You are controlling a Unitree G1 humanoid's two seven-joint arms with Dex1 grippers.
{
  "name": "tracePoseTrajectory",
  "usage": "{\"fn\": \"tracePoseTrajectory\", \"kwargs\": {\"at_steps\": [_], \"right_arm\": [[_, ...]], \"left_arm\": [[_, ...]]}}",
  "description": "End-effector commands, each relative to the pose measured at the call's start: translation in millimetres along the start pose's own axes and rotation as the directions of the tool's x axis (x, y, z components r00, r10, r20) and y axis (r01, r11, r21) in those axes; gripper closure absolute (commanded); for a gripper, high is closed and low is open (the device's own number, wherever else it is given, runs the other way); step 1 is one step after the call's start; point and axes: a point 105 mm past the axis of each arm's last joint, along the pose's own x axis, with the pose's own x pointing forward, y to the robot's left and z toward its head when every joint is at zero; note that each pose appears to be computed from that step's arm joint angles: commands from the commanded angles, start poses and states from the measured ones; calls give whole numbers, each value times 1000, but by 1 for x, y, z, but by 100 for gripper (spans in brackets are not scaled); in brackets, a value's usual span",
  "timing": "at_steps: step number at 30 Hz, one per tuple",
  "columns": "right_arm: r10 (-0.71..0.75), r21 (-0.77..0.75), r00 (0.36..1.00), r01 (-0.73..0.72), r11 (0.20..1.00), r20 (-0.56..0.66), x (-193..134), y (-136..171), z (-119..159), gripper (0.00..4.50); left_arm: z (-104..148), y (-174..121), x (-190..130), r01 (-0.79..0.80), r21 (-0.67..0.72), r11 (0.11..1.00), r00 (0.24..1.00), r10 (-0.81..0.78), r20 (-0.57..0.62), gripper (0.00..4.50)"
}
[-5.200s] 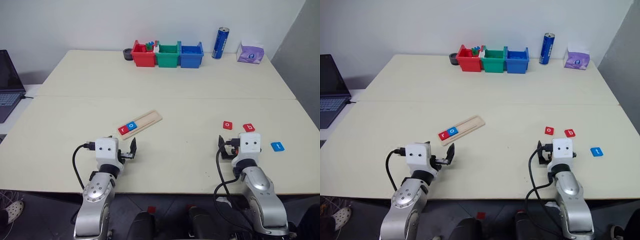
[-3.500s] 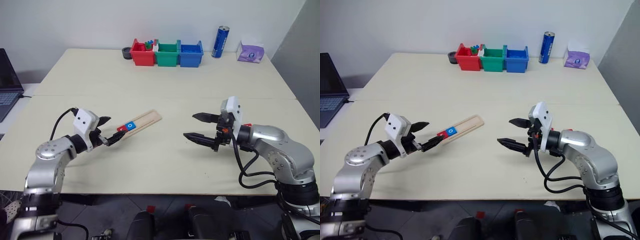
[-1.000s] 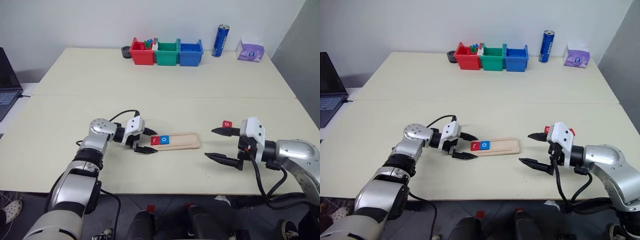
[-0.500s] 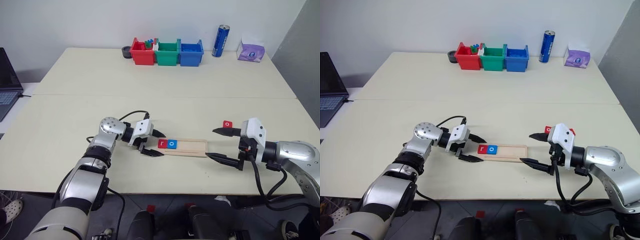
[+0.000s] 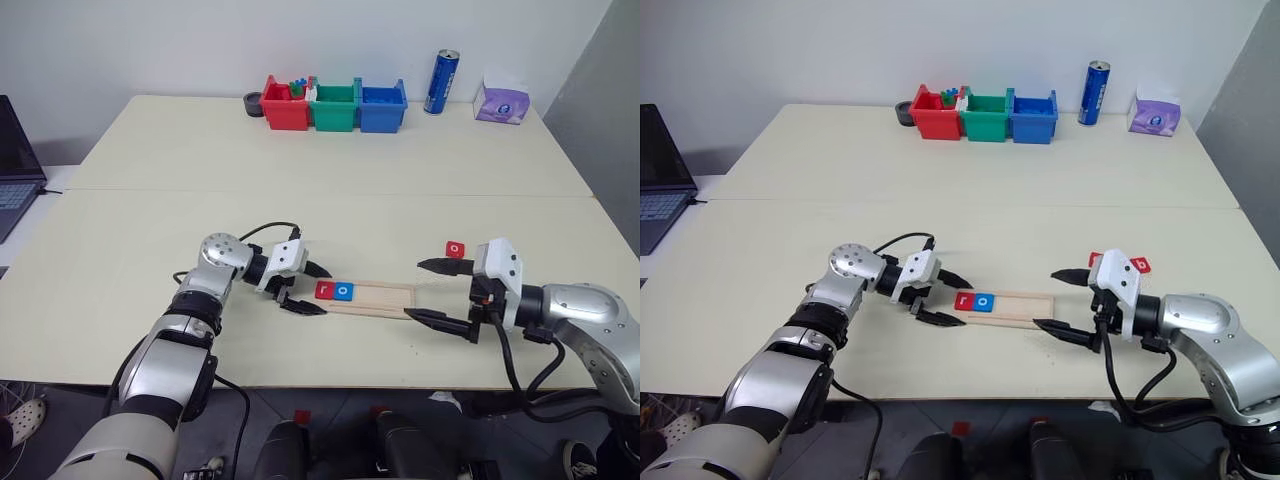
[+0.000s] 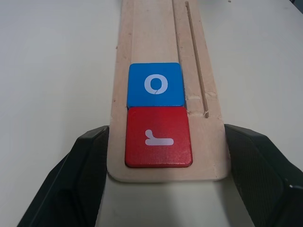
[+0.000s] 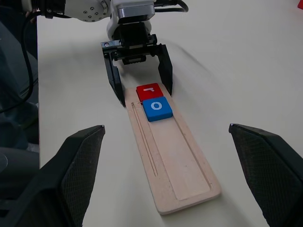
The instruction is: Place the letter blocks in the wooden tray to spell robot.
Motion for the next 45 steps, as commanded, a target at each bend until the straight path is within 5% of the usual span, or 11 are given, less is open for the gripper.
{"fn": "tracePoseTrajectory", "kwargs": {"at_steps": [1, 24, 25, 27, 37, 42, 45], "right_arm": [[-4, -50, 1000, 5, 999, 29, 0, -1, 11, 0], [-5, -53, 1000, 7, 999, 29, 1, -4, 14, 0], [-5, -52, 1000, 7, 999, 30, 1, -4, 14, 0], [-6, -52, 1000, 8, 999, 30, 0, -4, 14, 0], [-32, -33, 999, 33, 999, 21, -5, -3, 13, 0], [-206, -4, 978, 206, 979, -34, -21, -17, 2, 0], [-421, 48, 901, 427, 903, -106, -30, -40, -16, 0]], "left_arm": [[4, 1, -5, -1, 25, 1000, 1000, 2, -11, 111], [6, 6, 7, -38, 3, 999, 999, 38, -29, 111], [7, 6, 7, -39, 2, 999, 999, 39, -29, 39], [8, 6, 7, -38, 0, 999, 999, 38, -28, 3], [22, 3, -19, -23, -5, 1000, 1000, 23, 1, 3], [50, 0, -51, -152, -5, 988, 986, 152, 76, 3], [66, -16, -48, -190, -35, 981, 972, 193, 135, 3]]}}
